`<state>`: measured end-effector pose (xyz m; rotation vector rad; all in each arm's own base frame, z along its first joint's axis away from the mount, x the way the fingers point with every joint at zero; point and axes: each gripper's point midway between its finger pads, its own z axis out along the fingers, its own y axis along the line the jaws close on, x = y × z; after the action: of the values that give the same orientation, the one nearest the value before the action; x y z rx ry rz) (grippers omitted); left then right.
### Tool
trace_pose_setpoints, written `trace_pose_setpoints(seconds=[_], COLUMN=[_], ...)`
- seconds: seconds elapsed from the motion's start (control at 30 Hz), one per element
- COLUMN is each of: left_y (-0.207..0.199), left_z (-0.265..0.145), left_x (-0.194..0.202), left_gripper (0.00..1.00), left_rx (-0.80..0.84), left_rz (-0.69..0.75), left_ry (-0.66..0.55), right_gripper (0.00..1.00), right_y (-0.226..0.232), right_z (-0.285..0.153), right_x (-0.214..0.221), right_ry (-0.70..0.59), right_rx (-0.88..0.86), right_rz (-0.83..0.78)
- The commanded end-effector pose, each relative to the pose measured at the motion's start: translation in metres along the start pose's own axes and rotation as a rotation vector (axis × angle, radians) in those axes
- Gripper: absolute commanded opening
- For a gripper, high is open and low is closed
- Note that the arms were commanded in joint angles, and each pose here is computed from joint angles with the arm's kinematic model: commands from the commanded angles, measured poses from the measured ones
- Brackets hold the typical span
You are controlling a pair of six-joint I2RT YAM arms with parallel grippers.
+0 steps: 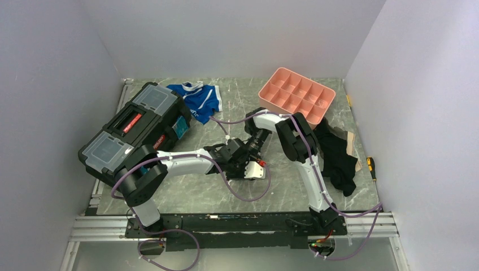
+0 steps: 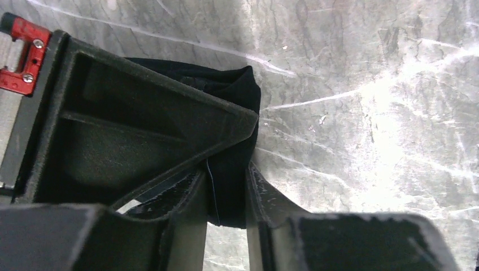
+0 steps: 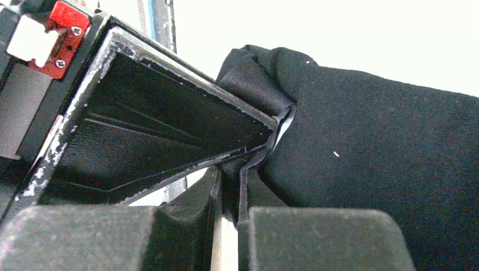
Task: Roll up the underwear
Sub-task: Roll the underwear to the center of the board.
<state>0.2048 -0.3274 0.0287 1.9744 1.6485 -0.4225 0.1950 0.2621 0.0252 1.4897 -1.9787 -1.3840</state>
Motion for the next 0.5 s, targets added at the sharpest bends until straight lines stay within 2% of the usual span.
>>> trace_pose_setpoints(seconds=[0.0, 0.07, 0.17, 0.23, 0.27, 0.47], left_y=[-0.01, -0.016, -0.027, -0.033, -0.035, -0.035], left_z=[-0.002, -0.002, -0.001, -0.001, -0.001, -0.003], left_x=[0.0, 0.004, 0.008, 0.011, 0.011, 0.008], left_gripper=[0.24, 0.17, 0.01, 0.0, 0.0, 0.0], left_rx=[0.049, 0.07, 0.124, 0.166, 0.186, 0.253], left_rz=[-0.025, -0.032, -0.055, -0.071, -0.078, -0.106], left_ry=[0.016, 0.026, 0.027, 0.022, 0.022, 0.003], right_gripper=[0.0, 0.02, 0.16, 0.33, 0.37, 0.42], right_y=[-0.001, -0.001, 0.003, 0.006, 0.007, 0.019], right_z=[-0.002, -0.003, -0.008, -0.014, -0.018, -0.04], right_x=[-0.006, -0.006, -0.009, -0.01, -0.01, -0.014], right_ry=[-0.012, -0.015, -0.034, -0.049, -0.057, -0.108], right_rx=[0.006, 0.012, 0.023, 0.034, 0.045, 0.105], right_rz=[-0.039, -0.038, -0.038, -0.042, -0.045, -0.059])
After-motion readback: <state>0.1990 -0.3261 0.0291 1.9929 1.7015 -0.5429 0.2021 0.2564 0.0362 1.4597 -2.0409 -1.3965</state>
